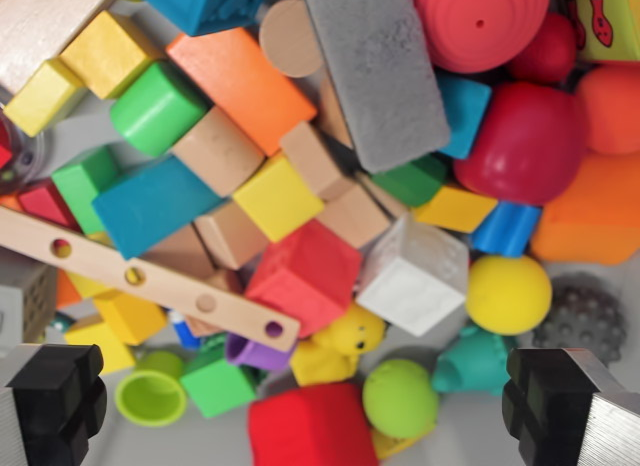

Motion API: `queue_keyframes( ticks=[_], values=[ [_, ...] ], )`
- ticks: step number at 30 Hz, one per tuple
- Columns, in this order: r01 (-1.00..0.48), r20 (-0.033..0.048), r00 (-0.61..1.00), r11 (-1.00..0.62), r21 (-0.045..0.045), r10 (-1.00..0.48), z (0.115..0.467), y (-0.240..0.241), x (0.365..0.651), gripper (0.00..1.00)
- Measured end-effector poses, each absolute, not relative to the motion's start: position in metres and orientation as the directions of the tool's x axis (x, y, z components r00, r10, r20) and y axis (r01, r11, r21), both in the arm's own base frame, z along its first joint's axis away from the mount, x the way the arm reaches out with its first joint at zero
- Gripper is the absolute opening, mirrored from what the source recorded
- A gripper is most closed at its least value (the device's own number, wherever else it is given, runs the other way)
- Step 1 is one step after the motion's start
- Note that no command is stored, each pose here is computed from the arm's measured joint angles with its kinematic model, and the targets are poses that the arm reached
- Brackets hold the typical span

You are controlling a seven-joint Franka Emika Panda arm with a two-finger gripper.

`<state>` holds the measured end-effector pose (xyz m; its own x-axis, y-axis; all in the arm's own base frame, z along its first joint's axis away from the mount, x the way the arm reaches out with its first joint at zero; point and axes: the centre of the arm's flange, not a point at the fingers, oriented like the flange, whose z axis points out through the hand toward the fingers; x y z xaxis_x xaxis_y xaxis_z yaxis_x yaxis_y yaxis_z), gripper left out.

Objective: Pick an object from the bin

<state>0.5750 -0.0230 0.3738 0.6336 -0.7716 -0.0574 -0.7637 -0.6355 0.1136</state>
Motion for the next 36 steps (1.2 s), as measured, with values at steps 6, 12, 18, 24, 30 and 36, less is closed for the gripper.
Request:
queue_keyframes(
  ticks=[6,12,18,24,30,36],
  values=[
    [-0.78,-0.0543,0.614,-0.616,0.1127,-0.787,0.37,-0.02,0.576,1.0],
    [-0.798,-0.0508,0.59,-0.592,0.1116,-0.806,0.365,-0.017,0.578,1.0],
    [-0.82,-0.0471,0.561,-0.562,0.1098,-0.827,0.36,-0.013,0.58,1.0],
    [-0.844,-0.0432,0.523,-0.525,0.108,-0.851,0.353,-0.008,0.582,1.0],
    [-0.868,-0.0389,0.484,-0.485,0.1051,-0.874,0.346,-0.002,0.584,1.0],
    [-0.893,-0.0348,0.436,-0.437,0.1023,-0.899,0.337,0.004,0.587,1.0]
  ],
)
